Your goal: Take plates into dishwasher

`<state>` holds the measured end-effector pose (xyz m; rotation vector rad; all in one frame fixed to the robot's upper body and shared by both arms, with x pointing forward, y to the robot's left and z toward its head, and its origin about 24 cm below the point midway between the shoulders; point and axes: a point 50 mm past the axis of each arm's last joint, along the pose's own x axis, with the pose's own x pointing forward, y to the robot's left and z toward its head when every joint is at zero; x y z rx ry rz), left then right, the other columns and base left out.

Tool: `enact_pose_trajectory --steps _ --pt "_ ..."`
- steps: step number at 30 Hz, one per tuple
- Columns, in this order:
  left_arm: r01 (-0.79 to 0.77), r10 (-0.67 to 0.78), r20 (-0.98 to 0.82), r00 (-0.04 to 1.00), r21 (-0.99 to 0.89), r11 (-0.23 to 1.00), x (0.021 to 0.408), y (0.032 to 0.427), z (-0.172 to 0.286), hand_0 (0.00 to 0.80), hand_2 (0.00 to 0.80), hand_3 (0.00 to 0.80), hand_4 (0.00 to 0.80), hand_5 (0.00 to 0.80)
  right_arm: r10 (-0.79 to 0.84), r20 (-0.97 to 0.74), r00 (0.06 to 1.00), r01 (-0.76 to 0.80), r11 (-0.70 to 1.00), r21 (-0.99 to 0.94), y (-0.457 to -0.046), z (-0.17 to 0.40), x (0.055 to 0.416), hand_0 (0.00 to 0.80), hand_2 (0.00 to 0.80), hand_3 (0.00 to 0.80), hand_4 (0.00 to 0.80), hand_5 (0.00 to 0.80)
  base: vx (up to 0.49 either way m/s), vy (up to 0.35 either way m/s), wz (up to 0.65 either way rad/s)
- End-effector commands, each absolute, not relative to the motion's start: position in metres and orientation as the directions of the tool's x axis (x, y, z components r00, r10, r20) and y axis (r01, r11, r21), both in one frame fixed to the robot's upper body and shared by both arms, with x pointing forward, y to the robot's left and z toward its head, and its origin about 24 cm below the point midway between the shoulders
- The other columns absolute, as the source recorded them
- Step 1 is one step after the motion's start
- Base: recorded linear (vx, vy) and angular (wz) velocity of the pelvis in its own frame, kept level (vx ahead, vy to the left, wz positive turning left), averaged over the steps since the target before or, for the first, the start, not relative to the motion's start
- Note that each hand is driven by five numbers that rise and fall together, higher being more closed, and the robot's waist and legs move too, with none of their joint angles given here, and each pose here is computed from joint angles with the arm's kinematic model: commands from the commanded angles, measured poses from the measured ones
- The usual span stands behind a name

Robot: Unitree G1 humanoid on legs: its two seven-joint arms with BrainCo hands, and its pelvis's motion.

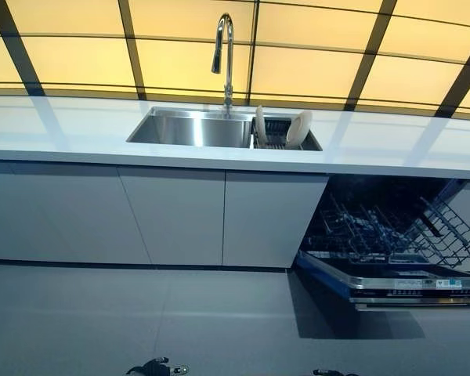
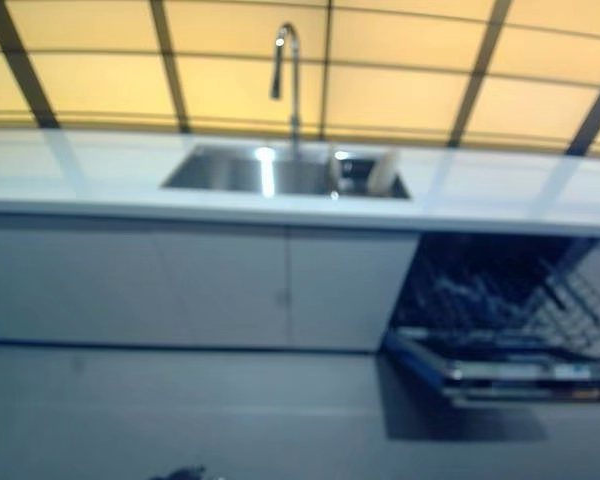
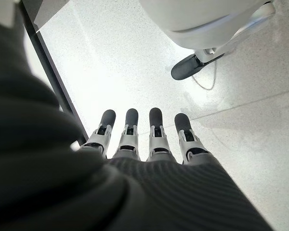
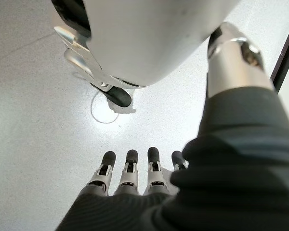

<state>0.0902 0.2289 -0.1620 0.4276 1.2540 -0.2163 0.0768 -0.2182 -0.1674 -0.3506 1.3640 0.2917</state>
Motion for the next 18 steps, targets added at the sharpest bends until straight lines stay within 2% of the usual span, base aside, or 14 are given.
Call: enact_pose_trajectory --steps 1,7,11,12,15,18 --pt "0.456 0.043 -0.943 0.33 0.199 0.868 0.112 0.216 -0.161 0.0 0.0 0.0 0.0 0.0 -0.007 -0.98 0.2 -0.427 0.9 -0.094 -0.217 -0.166 0.092 0.0 0.0 0.0 0.0 0.0 0.0 0.0 0.0" --pt "0.449 0.055 -0.942 0.332 0.209 0.869 0.111 0.216 -0.161 0.0 0.0 0.0 0.0 0.0 0.037 -0.973 0.229 -0.439 0.896 -0.069 -0.213 -0.165 0.096 0.0 0.0 0.0 0.0 0.0 0.0 0.0 0.0" --pt "0.471 0.061 -0.943 0.326 0.218 0.855 0.112 0.219 -0.16 0.0 0.0 0.0 0.0 0.0 0.325 -0.864 0.385 -0.447 0.885 0.134 -0.19 -0.149 0.132 0.0 0.0 0.0 0.0 0.0 0.0 0.0 0.0" --pt "0.472 0.064 -0.943 0.328 0.222 0.853 0.111 0.22 -0.16 0.0 0.0 0.0 0.0 0.0 0.406 -0.804 0.435 -0.453 0.87 0.195 -0.182 -0.14 0.148 0.0 0.0 0.0 0.0 0.0 -0.032 -0.031 0.0" --pt "0.473 0.077 -0.939 0.335 0.238 0.849 0.105 0.227 -0.159 0.0 0.0 0.0 0.0 0.0 0.646 -0.475 0.597 -0.491 0.763 0.42 -0.152 -0.083 0.202 0.0 0.0 0.0 0.0 0.0 -0.041 -0.009 -0.01" --pt "0.457 0.079 -0.935 0.346 0.242 0.856 0.102 0.229 -0.159 0.0 0.0 0.0 0.0 0.0 0.715 -0.027 0.698 -0.613 0.617 0.493 -0.128 -0.006 0.237 0.0 0.0 0.0 0.0 0.0 -0.036 0.076 0.01"
